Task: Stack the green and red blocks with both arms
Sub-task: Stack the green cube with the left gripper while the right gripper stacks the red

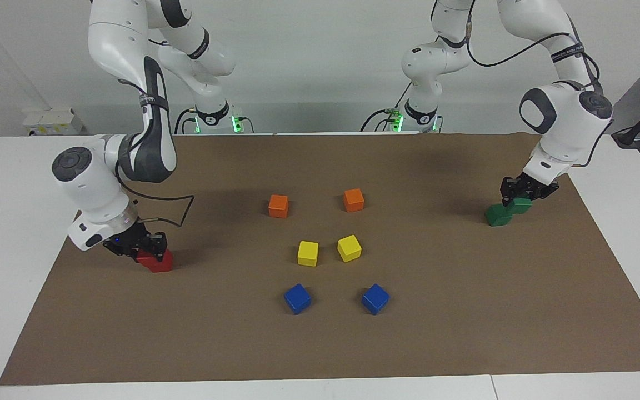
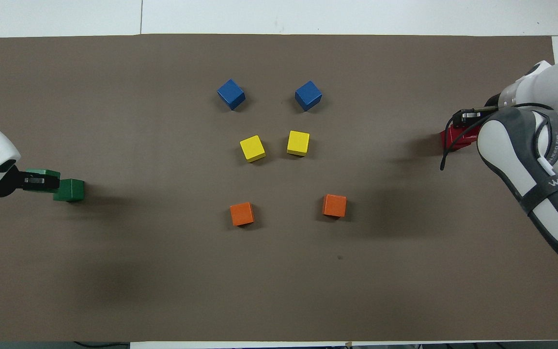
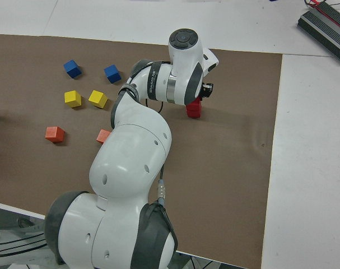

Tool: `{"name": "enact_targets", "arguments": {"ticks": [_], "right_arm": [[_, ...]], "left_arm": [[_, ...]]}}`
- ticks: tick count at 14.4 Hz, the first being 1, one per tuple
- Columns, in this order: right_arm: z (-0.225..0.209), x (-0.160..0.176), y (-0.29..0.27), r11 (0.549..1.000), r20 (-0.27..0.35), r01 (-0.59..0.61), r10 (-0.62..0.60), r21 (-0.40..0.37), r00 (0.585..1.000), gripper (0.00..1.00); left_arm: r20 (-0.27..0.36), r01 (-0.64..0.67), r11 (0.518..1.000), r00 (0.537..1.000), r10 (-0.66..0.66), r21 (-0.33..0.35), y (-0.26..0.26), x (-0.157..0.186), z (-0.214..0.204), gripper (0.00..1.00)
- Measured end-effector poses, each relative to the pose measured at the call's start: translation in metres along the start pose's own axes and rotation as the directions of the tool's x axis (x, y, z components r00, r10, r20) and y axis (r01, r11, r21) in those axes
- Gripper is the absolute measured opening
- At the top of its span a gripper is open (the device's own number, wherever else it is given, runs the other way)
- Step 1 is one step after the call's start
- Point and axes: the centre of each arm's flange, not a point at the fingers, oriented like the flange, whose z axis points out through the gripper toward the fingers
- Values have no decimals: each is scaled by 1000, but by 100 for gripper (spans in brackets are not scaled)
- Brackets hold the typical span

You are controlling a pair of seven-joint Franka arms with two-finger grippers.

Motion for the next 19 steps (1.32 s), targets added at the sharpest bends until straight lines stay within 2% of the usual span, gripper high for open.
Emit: {"name": "enact_targets", "arguments": {"ticks": [5, 19], "right_arm": [[0, 0, 0, 1000, -1, 0, 0, 0, 1000, 56], [0, -2, 0, 1000, 1, 0, 0, 0, 1000, 56]], "left_arm": [[-24, 5, 1000, 1000, -5, 9, 3, -14, 28, 55], [-46, 42, 999, 998, -41, 14, 3, -16, 32, 55]]}}
